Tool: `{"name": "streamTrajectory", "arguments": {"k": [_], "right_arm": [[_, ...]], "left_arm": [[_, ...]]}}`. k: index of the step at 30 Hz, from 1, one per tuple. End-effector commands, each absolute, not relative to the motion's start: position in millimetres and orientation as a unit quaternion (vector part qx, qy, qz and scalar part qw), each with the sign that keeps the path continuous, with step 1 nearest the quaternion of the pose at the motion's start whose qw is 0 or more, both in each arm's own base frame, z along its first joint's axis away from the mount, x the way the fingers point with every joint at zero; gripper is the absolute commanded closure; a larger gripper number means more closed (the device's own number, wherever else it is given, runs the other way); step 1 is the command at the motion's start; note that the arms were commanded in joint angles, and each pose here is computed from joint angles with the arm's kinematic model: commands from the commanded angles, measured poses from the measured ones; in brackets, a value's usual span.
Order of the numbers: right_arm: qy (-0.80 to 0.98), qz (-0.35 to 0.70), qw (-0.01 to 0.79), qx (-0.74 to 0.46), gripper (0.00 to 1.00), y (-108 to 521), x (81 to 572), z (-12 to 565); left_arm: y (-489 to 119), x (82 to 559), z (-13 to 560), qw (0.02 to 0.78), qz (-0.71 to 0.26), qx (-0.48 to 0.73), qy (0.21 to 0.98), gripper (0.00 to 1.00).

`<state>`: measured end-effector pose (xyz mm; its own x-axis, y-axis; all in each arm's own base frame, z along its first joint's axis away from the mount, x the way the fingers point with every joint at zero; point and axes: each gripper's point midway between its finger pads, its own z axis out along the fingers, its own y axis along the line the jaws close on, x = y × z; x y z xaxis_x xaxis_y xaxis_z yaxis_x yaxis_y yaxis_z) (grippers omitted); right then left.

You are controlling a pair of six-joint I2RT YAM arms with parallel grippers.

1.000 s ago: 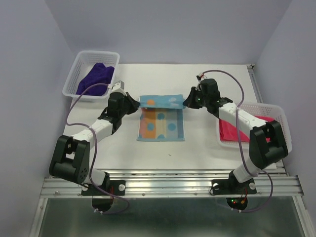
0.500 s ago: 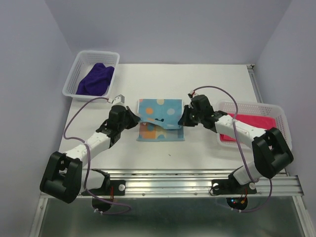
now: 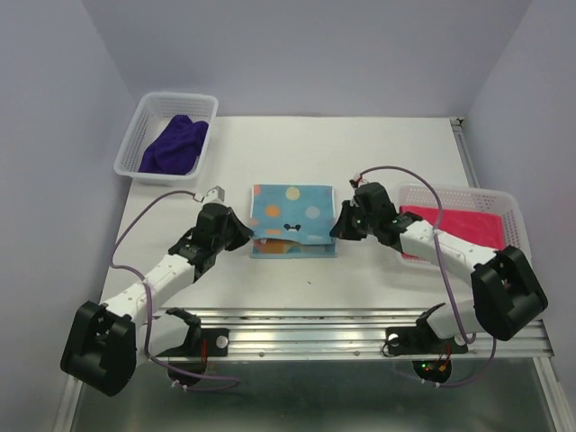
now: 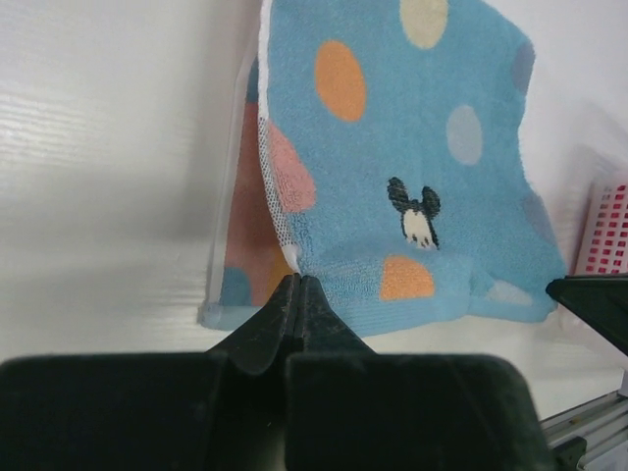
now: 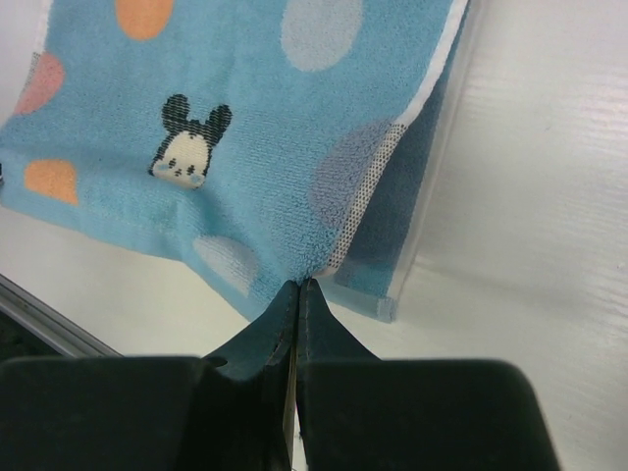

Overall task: Fold and stack the towels
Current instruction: Fold the towel

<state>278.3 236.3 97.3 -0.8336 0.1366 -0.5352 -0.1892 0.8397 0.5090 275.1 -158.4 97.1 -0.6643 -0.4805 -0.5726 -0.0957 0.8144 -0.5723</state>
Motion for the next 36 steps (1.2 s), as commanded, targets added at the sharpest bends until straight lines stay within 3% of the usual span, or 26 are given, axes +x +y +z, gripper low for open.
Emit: {"name": "streamTrajectory", "arguments": {"k": [1,5,8,9,11,12,13,15,16,20,24,33,35,36], "right_arm": [[0.917,0.282,0.283,-0.011,0.99,232.7,268.2,89.7],[0.921,0.282,0.268,-0.007,0.99,232.4,263.3,76.5],[0.926,0.277,0.256,-0.005,0.87,231.1,259.9,65.1],[0.928,0.277,0.249,-0.005,0.74,231.1,257.4,61.3],[0.931,0.274,0.241,-0.009,0.60,231.1,255.6,56.3],[0.933,0.267,0.240,-0.014,0.45,229.1,255.7,55.5],[0.932,0.265,0.248,-0.015,0.40,230.7,261.9,61.4],[0.931,0.250,0.265,-0.017,0.31,229.2,272.7,69.7],[0.930,0.247,0.272,-0.013,0.28,229.8,278.9,74.2],[0.918,0.222,0.326,-0.021,0.20,235.3,320.1,101.6],[0.920,0.176,0.350,-0.018,0.00,231.2,373.3,109.2],[0.925,0.139,0.351,-0.033,0.00,218.5,452.0,91.8],[0.929,0.131,0.344,-0.030,0.02,211.9,463.2,83.5],[0.930,0.142,0.336,-0.032,0.09,213.7,464.0,81.3]], "left_arm": [[-153.3,259.8,76.9,0.352,-0.240,-0.173,0.888,1.00],[-153.3,253.5,62.0,0.335,-0.232,-0.168,0.898,1.00],[-156.2,244.7,48.3,0.308,-0.229,-0.157,0.910,1.00],[-156.1,242.9,45.7,0.302,-0.226,-0.156,0.913,0.98],[-153.1,238.7,42.9,0.293,-0.214,-0.157,0.919,0.57],[-149.3,235.2,41.6,0.287,-0.204,-0.160,0.922,0.40],[-148.8,239.0,50.4,0.298,-0.205,-0.162,0.918,0.27],[-140.7,248.2,61.0,0.324,-0.188,-0.178,0.910,0.16],[-139.9,255.7,69.8,0.338,-0.188,-0.184,0.904,0.04],[-158.1,305.1,115.7,0.395,-0.207,-0.162,0.880,0.03],[-154.9,352.0,117.8,0.396,-0.164,-0.150,0.891,0.01],[-159.1,427.0,92.9,0.380,-0.133,-0.120,0.908,0.01],[-157.0,436.6,80.1,0.365,-0.129,-0.117,0.915,0.06],[-160.2,439.3,77.1,0.359,-0.136,-0.112,0.917,0.12]]}}
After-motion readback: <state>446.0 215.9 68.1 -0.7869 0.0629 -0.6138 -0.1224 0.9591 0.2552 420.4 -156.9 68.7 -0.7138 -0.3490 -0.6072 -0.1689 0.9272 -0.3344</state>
